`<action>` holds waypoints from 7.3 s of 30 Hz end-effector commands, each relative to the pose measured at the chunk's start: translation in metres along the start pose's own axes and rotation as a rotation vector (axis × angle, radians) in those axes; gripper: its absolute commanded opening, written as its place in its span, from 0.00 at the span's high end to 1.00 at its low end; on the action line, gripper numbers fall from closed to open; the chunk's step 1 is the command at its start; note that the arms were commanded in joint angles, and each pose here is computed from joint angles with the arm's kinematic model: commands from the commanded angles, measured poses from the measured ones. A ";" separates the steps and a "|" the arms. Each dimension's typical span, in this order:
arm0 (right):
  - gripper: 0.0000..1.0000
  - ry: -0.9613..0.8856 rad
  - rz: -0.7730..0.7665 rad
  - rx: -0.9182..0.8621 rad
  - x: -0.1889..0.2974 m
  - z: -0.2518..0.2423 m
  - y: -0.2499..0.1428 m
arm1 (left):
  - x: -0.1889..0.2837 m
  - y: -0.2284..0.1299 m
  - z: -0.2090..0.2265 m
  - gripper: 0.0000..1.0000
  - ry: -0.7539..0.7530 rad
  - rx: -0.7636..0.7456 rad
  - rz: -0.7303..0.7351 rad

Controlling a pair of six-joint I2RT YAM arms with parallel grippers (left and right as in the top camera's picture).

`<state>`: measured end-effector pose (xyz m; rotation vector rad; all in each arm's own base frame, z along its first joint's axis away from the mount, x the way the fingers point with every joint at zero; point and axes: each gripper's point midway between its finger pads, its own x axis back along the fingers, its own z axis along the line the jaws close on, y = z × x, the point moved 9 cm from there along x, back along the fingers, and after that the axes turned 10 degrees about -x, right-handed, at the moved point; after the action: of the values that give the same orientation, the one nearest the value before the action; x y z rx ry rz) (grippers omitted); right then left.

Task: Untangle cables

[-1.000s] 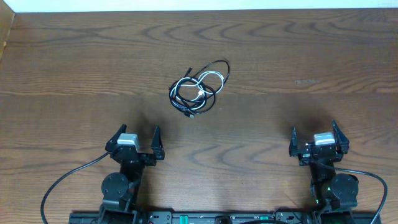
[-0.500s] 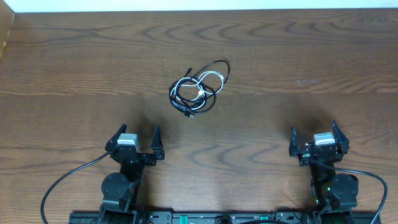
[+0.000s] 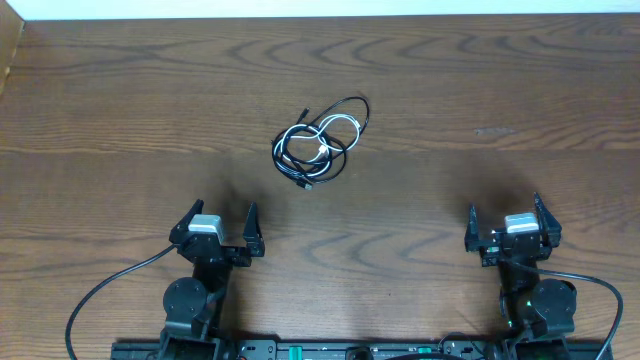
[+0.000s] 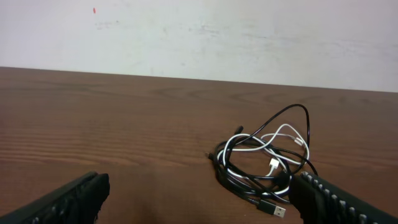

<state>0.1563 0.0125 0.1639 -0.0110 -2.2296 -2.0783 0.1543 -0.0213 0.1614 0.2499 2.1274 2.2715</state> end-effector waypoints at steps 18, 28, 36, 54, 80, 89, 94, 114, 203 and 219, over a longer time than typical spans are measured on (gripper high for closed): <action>0.01 0.003 -0.001 0.008 0.000 0.000 0.000 | 0.000 -0.011 0.000 0.02 0.008 -0.004 0.053; 0.01 0.003 -0.001 0.008 0.000 0.000 0.000 | 0.000 -0.011 0.000 0.02 0.008 -0.004 0.053; 0.01 0.003 -0.001 0.008 0.000 0.000 0.000 | 0.000 -0.011 0.000 0.02 0.008 -0.004 0.053; 0.01 0.003 -0.001 0.008 0.000 0.000 0.000 | 0.000 -0.011 0.000 0.02 0.008 -0.004 0.053; 0.01 0.003 -0.001 0.008 0.000 0.000 0.000 | 0.000 -0.011 0.000 0.02 0.008 -0.004 0.053; 0.01 0.003 -0.001 0.008 0.000 0.000 0.000 | 0.000 -0.011 0.000 0.02 0.008 -0.004 0.053; 0.01 0.003 -0.001 0.009 0.000 0.000 0.000 | 0.000 -0.011 0.000 0.02 0.008 -0.004 0.053; 0.01 0.003 -0.001 0.008 0.000 0.000 0.000 | 0.000 -0.011 0.000 0.02 0.008 -0.004 0.053; 0.01 0.003 -0.001 0.009 0.000 0.000 0.000 | 0.000 -0.011 0.000 0.02 0.008 -0.004 0.053; 0.01 0.110 -0.009 -0.030 0.001 0.009 0.001 | 0.000 -0.011 0.000 0.02 0.008 -0.004 0.053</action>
<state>0.1562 0.0139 0.1639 0.0077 -2.2171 -2.0743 0.1543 -0.0213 0.1614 0.2499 2.1279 2.2712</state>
